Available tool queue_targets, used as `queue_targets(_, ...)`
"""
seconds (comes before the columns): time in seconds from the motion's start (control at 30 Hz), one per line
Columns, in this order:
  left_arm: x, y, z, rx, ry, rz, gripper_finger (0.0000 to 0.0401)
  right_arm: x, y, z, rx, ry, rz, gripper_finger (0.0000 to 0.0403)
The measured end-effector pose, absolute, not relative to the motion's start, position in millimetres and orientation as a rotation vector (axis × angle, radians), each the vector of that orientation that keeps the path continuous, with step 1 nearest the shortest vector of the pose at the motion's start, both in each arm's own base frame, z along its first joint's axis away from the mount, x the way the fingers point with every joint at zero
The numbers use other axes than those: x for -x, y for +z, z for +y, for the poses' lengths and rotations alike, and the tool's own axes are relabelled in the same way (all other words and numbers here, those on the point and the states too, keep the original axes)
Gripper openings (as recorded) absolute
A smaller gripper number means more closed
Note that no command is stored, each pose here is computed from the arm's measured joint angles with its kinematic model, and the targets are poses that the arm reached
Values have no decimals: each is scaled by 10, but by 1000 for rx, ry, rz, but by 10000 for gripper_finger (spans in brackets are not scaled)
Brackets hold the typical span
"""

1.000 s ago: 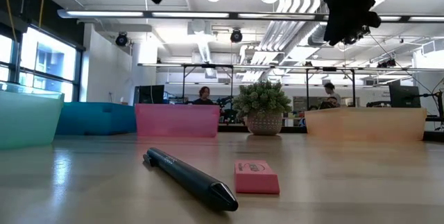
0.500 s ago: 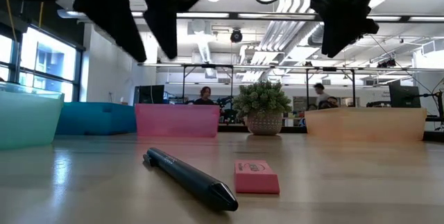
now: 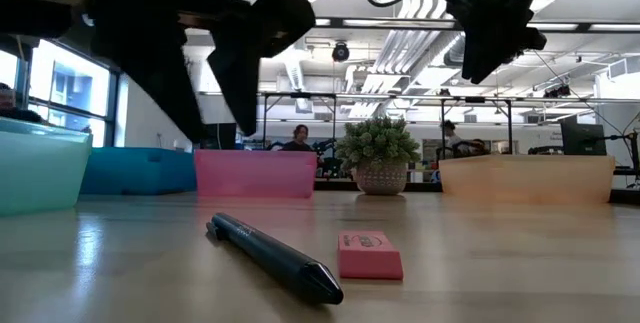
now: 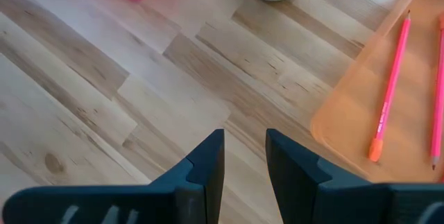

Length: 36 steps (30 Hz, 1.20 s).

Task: Sort crayons/erasers/pens/pencils in bins
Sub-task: Put the black pen into the pink bin

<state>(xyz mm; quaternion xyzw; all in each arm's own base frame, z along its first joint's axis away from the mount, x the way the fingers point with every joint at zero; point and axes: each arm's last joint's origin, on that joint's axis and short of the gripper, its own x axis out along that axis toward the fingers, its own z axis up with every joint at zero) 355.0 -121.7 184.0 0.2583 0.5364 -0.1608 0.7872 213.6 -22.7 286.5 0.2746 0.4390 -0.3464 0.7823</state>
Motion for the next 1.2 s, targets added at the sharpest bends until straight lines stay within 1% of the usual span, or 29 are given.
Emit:
queue_targets(0.13,-3596,1854,-1234,-541,-346,1100,154,-2144,2869,-227,-596,-744,938,99)
queue_targets(0.23,-3612,1851,-1247,-533,-383,1082,154,-2149,2872,-228,-597,-743,933,99)
queue_targets(0.5,-3643,1624,-1271,-537,-423,1145,154,-2160,2877,-228,-601,-738,920,99)
queue_targets(0.93,-3690,1454,-1282,-517,-453,1169,154,-2163,2877,-186,-607,-730,919,99)
queue_targets(1.2,-3725,1383,-1198,-489,-443,1194,154,-2172,2880,-143,-601,-711,917,99)
